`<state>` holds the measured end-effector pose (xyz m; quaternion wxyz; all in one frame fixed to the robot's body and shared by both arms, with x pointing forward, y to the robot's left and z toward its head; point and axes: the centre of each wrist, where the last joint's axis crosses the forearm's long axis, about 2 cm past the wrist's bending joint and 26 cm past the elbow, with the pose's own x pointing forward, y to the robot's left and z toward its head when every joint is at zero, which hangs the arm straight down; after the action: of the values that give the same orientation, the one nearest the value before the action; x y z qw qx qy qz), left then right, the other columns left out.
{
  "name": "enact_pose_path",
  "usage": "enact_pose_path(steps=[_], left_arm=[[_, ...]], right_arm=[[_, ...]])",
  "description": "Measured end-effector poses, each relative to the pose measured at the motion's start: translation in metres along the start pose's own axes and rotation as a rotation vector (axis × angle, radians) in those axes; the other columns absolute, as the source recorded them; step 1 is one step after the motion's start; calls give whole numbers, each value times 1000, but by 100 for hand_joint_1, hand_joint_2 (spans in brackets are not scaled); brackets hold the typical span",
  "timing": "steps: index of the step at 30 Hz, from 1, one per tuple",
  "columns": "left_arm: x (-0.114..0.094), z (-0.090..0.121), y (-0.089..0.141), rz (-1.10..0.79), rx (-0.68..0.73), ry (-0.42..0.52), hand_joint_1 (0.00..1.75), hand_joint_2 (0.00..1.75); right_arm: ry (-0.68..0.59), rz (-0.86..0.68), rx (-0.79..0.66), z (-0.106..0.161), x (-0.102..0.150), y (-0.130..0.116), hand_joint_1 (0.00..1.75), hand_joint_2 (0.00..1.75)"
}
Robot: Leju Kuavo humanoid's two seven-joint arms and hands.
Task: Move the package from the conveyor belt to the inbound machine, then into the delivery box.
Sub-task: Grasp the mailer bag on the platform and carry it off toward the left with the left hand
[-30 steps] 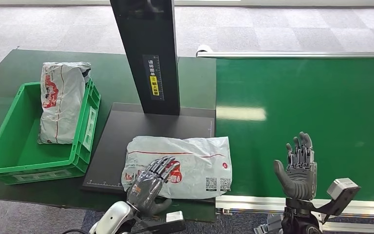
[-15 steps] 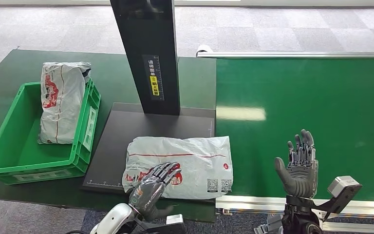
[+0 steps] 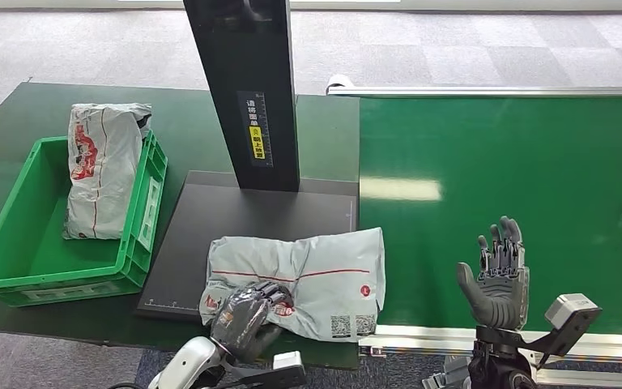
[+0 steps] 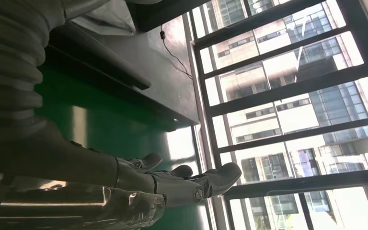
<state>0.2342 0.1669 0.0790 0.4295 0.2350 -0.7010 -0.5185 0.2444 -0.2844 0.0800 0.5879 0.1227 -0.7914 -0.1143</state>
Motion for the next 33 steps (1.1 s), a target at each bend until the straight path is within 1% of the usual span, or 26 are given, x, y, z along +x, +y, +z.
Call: enact_pose_path(steps=[6,15,17,20,23,24,25,28,31,33], left_arm=[[0,0,2,-5,15,3,175,175],[0,2,5,20,58,-2,175,175],[-1,3,9,26,110,-16,175,175],[-2,3,22,5,223,-34,175,175],[-4,3,30,-17,271,-38,175,175],[-6,2,38,-35,307,-40,175,175],[-11,1,53,-86,380,-41,175,175],[-36,-3,115,-249,644,-34,175,175],[-63,-6,164,-339,777,-9,175,175],[-82,-5,193,-399,841,32,175,175]], right_arm=[[1,3,-6,6,0,-1,0,175],[-3,5,-7,9,0,-2,0,175],[-5,6,-8,10,1,-2,0,175],[-8,8,-11,12,1,-2,0,175],[-8,8,-13,13,1,-2,0,175],[-7,8,-16,14,1,-2,0,175],[-9,7,-19,15,1,-2,0,175],[-23,2,-26,15,1,-1,0,175],[-35,-8,-28,11,1,0,0,175],[-37,-18,-31,11,1,1,0,175]])
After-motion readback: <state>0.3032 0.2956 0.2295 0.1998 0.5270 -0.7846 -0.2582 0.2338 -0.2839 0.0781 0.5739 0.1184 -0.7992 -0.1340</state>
